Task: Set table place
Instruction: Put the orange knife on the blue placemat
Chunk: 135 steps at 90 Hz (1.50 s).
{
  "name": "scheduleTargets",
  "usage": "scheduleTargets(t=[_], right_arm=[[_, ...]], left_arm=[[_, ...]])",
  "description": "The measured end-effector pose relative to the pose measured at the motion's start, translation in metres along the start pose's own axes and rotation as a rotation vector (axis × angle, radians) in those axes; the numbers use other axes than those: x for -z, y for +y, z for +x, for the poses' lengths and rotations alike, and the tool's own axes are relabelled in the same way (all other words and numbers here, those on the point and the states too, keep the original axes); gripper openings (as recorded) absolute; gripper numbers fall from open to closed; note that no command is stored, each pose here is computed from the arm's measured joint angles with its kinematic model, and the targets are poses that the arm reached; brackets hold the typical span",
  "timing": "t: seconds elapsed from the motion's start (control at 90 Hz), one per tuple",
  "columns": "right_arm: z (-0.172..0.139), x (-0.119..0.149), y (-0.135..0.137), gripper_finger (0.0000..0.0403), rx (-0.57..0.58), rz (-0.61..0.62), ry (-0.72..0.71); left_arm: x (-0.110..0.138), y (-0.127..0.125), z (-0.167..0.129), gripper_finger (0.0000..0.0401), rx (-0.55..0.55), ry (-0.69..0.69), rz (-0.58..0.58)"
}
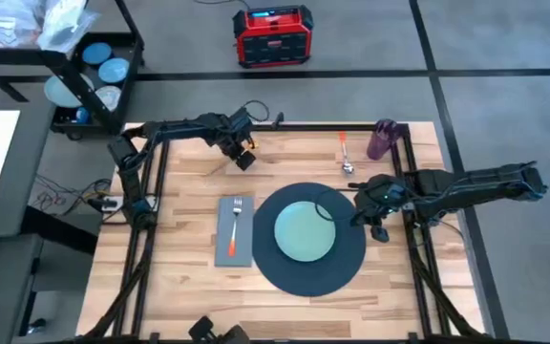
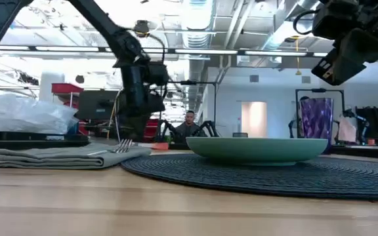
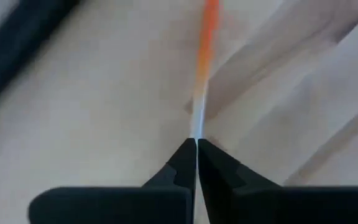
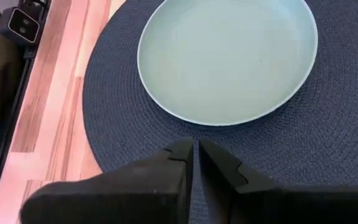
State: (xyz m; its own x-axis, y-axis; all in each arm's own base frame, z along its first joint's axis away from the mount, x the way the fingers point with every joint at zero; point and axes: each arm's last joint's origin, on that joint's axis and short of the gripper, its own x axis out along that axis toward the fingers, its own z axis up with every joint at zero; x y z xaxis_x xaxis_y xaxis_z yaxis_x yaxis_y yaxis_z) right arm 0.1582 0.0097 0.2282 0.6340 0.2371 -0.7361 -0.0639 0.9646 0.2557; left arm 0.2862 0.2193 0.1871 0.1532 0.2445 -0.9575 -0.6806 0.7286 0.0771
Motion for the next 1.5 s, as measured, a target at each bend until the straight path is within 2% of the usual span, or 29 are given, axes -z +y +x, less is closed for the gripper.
scheduleTargets(t=[0.233, 0.411, 0.556, 0.678, 0.789, 0.956, 1.1, 1.256, 1.433, 1.5], right_arm=[[0.0, 0.001, -0.001, 0.0016, 0.016, 0.001, 0.004], [0.0, 0.002, 0.001, 0.0016, -0.031, -0.005, 0.019], [0.0, 0.002, 0.001, 0.0016, -0.035, -0.008, 0.021], [0.0, 0.002, 0.001, 0.0016, -0.035, -0.007, 0.022], [0.0, 0.002, 0.001, 0.0016, -0.035, -0.006, 0.023], [0.0, 0.002, 0.001, 0.0016, -0.037, -0.007, 0.022], [0.0, 0.002, 0.002, 0.0016, -0.041, -0.008, 0.024], [0.001, 0.003, 0.006, 0.0016, -0.06, -0.023, 0.033], [0.002, 0.003, 0.012, 0.0016, -0.082, -0.029, 0.035], [0.002, 0.003, 0.014, 0.0016, -0.089, -0.03, 0.031]], left_arm=[[-0.022, -0.001, -0.029, 0.0002, -0.007, -0.06, 0.067], [-0.02, -0.001, -0.028, 0.0001, 0.004, -0.046, 0.063], [-0.021, -0.004, -0.01, 0.0013, 0.035, -0.011, 0.106], [-0.019, -0.009, 0.014, 0.0046, 0.09, 0.057, 0.154], [-0.018, -0.016, 0.032, 0.008, 0.094, 0.108, 0.185], [-0.029, -0.024, 0.04, 0.0117, 0.093, 0.074, 0.195], [-0.037, -0.025, 0.041, 0.0128, 0.094, 0.021, 0.162], [-0.039, -0.021, 0.042, 0.0109, 0.051, 0.012, 0.095], [-0.038, -0.015, 0.048, 0.0025, 0.041, 0.026, 0.043], [-0.038, -0.016, 0.054, 0.0012, 0.04, 0.038, 0.049]])
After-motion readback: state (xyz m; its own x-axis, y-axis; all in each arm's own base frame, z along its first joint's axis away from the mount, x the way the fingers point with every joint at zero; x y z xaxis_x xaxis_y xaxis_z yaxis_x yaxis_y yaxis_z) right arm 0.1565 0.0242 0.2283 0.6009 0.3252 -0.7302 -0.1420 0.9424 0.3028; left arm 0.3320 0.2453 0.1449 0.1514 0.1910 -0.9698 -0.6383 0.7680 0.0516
